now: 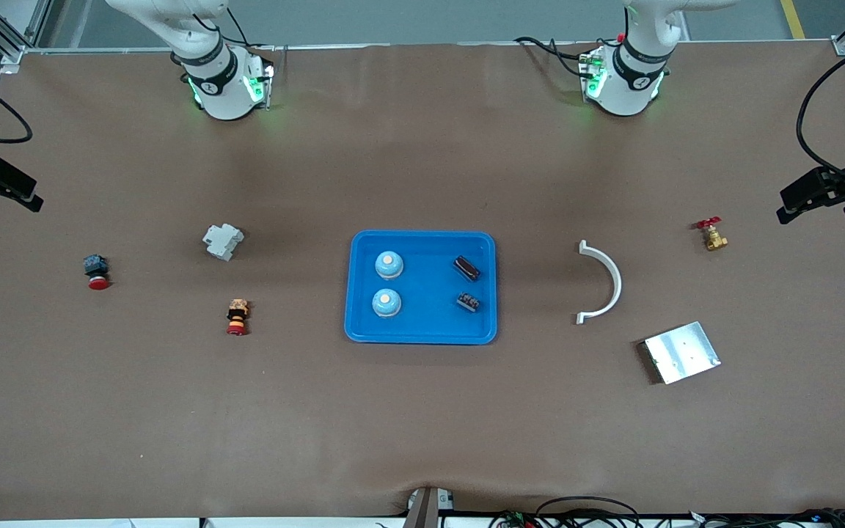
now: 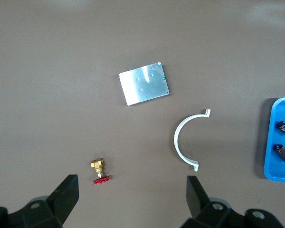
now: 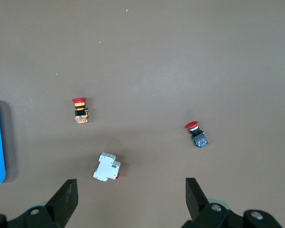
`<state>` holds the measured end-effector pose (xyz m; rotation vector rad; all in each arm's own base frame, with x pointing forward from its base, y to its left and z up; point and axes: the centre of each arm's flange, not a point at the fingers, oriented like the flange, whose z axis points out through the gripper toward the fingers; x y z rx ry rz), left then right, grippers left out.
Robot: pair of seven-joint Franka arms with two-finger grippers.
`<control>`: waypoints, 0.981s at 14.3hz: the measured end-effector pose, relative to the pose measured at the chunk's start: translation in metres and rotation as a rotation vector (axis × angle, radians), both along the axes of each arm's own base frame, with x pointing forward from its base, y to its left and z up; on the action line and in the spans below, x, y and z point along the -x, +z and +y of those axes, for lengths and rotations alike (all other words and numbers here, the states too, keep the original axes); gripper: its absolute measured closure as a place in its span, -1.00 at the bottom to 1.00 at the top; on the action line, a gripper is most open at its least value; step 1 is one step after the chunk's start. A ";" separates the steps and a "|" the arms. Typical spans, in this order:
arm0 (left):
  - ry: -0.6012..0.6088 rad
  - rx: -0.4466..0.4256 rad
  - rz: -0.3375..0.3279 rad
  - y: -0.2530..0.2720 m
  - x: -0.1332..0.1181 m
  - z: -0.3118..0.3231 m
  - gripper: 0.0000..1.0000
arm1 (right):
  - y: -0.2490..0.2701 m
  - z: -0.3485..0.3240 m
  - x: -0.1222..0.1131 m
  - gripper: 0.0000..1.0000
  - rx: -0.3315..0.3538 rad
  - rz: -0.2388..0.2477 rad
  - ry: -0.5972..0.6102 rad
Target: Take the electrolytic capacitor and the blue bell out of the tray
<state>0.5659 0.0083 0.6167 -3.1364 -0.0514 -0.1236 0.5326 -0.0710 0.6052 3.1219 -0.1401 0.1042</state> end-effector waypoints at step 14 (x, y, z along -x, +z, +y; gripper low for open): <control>0.010 0.001 0.078 -0.008 0.007 0.004 -1.00 | -0.005 0.000 0.001 -1.00 0.000 -0.002 0.000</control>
